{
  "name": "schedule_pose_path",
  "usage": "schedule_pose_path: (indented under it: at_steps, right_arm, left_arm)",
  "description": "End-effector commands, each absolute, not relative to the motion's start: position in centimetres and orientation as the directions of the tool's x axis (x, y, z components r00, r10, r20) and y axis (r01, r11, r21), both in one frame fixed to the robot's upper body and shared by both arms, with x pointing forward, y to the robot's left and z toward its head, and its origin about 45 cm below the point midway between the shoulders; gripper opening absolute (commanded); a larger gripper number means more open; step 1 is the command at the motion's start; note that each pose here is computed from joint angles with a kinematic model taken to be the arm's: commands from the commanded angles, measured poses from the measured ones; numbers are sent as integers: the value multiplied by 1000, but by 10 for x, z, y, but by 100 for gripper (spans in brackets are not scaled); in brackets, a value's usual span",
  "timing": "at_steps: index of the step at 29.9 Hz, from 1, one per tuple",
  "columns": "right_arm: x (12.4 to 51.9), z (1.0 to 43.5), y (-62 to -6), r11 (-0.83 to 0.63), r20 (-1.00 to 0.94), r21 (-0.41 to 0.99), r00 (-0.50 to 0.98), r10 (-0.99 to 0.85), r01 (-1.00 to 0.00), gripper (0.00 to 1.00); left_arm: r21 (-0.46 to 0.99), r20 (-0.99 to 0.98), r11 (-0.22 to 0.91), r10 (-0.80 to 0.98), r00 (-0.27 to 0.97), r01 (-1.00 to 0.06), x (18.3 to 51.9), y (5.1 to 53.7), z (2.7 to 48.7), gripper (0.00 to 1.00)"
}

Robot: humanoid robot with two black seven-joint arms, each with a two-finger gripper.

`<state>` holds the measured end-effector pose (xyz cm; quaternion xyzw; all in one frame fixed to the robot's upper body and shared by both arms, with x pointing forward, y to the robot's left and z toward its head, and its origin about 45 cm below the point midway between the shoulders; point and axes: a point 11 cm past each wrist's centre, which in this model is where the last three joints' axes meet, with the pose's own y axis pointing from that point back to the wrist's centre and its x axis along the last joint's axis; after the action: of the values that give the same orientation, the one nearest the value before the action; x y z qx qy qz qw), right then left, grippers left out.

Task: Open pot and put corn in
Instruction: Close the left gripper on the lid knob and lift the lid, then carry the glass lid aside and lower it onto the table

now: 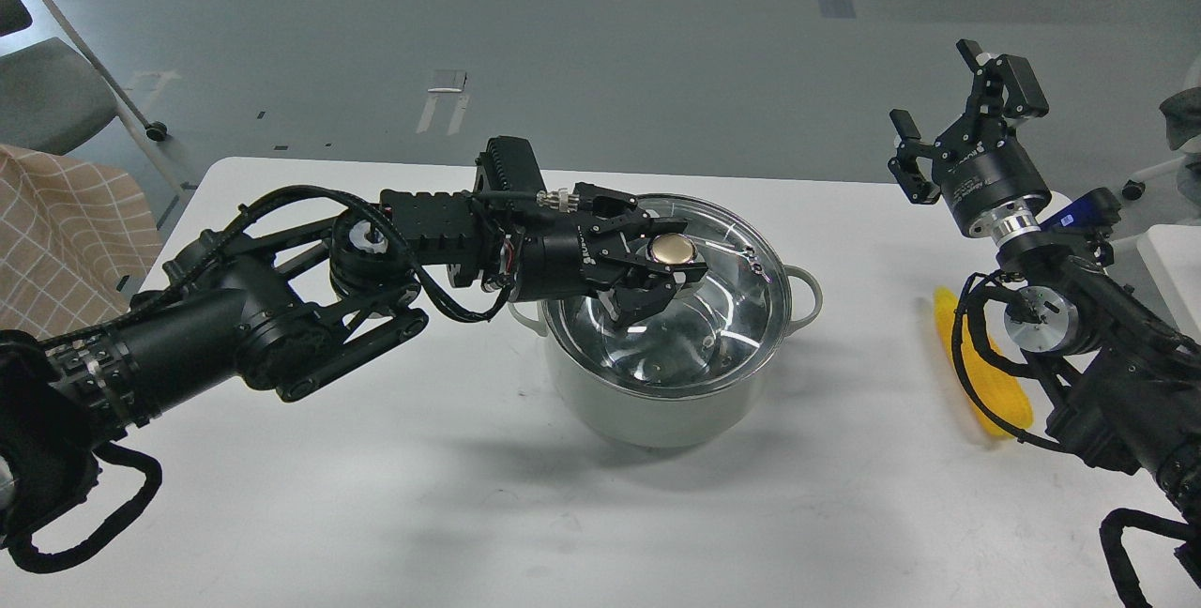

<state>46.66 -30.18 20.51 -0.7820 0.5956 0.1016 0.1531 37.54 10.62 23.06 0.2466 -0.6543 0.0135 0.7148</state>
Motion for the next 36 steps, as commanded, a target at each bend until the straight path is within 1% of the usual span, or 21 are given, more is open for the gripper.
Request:
schedule_pose_path:
  at_steps: [1,8,10,13,14,18,23,24,26,28,30,34,36]
  right_arm:
    - [467,205,-303,-242,-339,-118,268,-902,-963,100]
    - [467,206,-302,-244,-341,-119,270,-900,-962,100]
    - [467,206,-302,-244,-341,-119,270,-900,-962,100]
    - [467,206,-303,-243,-340,-119,270,-901,-963,100]
    - [467,206,-303,-243,-340,-119,270,-901,-963,100]
    - [467,207,-304,-243,-337,-121,270,-902,-963,100]
    - [467,207,-303,-245,-339,-122,272,-901,-962,100]
    - [467,207,-303,-245,-339,-122,272,-901,-962,100]
    - [467,207,-302,-245,-340,-122,273,-900,-962,100]
    - [467,207,-302,-245,-340,-122,273,-900,-962,100]
    - [467,207,-301,-247,-339,-122,274,-900,-961,100]
    - [467,206,-300,-249,-340,-121,276,-899,-961,100]
    - [467,206,-300,-250,-339,-120,276,-899,-961,100]
  left_arm:
    - [332,943,879,-304,133,-343,377,105,236,32]
    - [320,947,881,-313,78,-348,386,103,259,33]
    - [311,947,881,-318,40,-356,391,103,275,34]
    - [309,942,873,-336,-7,-379,397,115,294,34]
    - [308,942,873,-336,-8,-379,397,116,295,34]
    - [317,928,832,-370,-31,-455,405,163,316,34]
    - [327,917,765,-399,-11,-556,403,233,335,34]
    - [324,912,742,-409,-14,-587,402,253,338,34]
    - [296,917,724,-398,-26,-623,399,278,339,34]
    - [272,925,719,-378,-32,-639,394,292,335,34]
    - [241,934,701,-356,-37,-671,383,320,323,34]
    - [231,937,688,-347,-33,-688,367,340,303,34]
    - [235,942,673,-337,-8,-702,354,356,282,34]
